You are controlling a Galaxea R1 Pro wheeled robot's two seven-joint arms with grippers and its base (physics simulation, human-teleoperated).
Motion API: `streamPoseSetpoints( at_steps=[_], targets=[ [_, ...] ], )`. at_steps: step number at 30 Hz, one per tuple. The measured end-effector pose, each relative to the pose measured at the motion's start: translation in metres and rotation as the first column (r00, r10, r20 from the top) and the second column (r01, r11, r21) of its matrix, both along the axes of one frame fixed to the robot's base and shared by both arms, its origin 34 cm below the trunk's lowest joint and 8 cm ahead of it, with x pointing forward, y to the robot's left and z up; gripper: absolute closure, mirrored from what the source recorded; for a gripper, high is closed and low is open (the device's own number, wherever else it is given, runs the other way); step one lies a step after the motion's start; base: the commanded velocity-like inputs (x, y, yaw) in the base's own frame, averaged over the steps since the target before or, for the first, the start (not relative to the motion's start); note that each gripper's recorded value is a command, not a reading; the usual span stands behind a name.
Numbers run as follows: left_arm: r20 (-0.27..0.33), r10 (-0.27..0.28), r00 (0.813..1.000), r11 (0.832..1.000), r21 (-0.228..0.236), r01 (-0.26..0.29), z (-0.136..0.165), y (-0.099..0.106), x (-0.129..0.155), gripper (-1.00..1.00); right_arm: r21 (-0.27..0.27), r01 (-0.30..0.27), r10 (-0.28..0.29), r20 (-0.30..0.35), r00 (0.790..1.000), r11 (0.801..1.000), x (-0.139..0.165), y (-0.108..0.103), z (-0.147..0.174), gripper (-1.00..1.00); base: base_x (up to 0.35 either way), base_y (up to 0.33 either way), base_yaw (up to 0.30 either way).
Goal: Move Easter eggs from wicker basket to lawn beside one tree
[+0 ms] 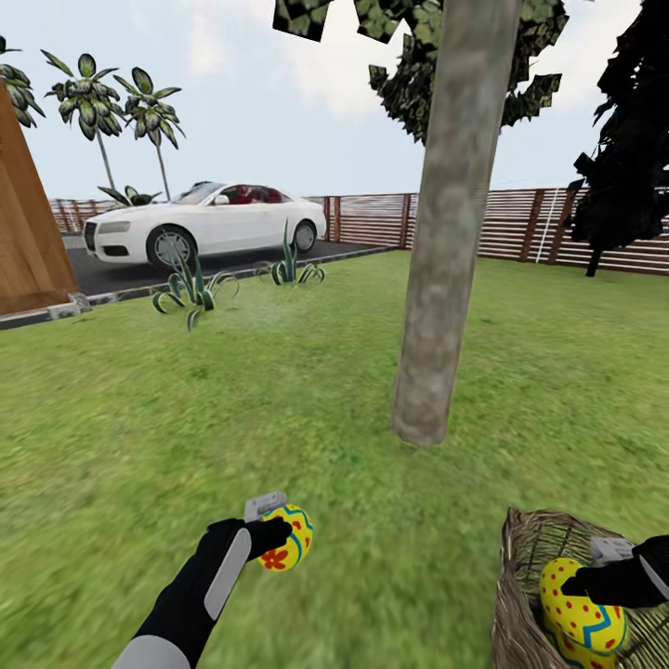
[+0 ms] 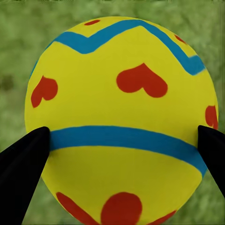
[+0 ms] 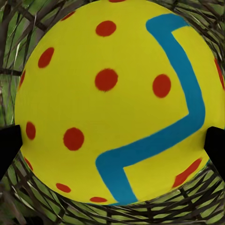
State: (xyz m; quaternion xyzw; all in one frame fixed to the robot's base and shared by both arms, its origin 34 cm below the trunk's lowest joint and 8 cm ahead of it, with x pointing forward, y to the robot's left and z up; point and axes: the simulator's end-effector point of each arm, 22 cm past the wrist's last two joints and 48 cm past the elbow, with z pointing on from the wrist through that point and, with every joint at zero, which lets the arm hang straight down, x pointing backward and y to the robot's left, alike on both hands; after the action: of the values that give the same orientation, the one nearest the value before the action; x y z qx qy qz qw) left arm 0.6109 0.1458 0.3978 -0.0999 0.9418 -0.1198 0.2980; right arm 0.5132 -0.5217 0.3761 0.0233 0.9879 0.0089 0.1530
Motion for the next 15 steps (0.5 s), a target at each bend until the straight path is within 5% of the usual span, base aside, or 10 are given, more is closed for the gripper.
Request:
streamPoseSetpoints(
  at_steps=[15],
  targets=[
    [0.04,-0.001,0.999,1.0,-0.002,0.001,0.034,-0.001,0.007,1.0,-0.004,0.002,-0.001,0.039,0.999,1.0,0.008,0.0,0.03,1.0,0.0,0.0,0.0]
  ],
)
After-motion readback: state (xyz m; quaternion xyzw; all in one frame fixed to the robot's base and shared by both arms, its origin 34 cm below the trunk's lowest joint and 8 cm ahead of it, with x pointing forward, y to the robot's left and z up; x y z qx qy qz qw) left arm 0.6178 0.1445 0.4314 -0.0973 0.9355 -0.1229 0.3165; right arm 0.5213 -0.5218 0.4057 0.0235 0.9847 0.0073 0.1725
